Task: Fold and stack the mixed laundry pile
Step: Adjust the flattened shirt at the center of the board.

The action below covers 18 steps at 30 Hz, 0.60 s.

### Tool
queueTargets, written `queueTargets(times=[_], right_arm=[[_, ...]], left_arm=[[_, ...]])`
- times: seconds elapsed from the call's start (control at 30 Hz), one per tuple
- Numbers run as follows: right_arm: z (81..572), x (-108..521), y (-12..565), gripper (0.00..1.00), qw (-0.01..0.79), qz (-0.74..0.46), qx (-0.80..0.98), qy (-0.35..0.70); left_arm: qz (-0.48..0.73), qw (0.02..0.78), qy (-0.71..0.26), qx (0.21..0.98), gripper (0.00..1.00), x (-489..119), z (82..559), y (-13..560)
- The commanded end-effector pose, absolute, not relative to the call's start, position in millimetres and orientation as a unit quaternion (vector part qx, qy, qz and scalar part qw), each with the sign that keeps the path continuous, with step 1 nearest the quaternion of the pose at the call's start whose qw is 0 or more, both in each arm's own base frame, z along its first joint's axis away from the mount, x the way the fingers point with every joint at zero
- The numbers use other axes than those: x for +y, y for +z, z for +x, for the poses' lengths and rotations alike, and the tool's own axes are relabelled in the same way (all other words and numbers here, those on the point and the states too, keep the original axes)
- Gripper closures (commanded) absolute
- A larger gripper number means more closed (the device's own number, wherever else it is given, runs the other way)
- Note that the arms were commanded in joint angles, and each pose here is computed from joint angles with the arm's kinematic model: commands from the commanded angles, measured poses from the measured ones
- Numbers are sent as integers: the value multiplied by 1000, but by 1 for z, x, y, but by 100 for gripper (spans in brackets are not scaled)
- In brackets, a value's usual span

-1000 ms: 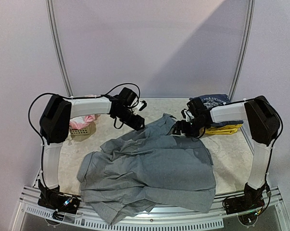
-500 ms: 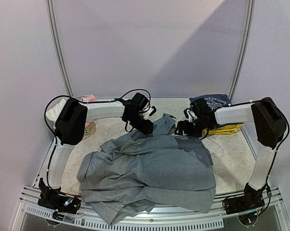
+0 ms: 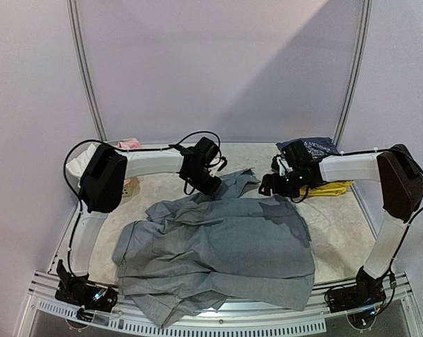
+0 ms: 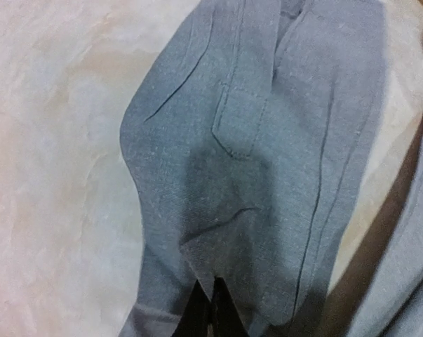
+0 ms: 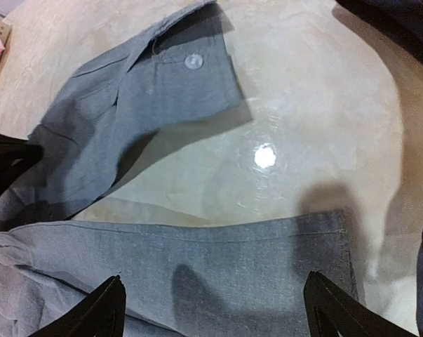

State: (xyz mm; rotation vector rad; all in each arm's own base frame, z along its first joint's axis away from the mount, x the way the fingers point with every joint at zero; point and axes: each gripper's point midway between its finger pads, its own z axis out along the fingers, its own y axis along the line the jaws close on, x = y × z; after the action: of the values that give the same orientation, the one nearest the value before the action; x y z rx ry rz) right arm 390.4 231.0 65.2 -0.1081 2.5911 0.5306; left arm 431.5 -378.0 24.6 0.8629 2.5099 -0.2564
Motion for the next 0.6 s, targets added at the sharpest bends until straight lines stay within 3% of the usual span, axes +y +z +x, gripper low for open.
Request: queueTargets(times=[0.0,0.2,0.57], right_arm=[[386,213,63,11,238,-34,959,148],[399,198,56,13,244,-34,965,89],[412,179,20,18,212,-41,976,11]], left_arm=[[288,327,-80,897,100,-368,427,116],[250,381,-64,888,100,-336,417,165],[242,381,-44,891,100,-317,408,163]])
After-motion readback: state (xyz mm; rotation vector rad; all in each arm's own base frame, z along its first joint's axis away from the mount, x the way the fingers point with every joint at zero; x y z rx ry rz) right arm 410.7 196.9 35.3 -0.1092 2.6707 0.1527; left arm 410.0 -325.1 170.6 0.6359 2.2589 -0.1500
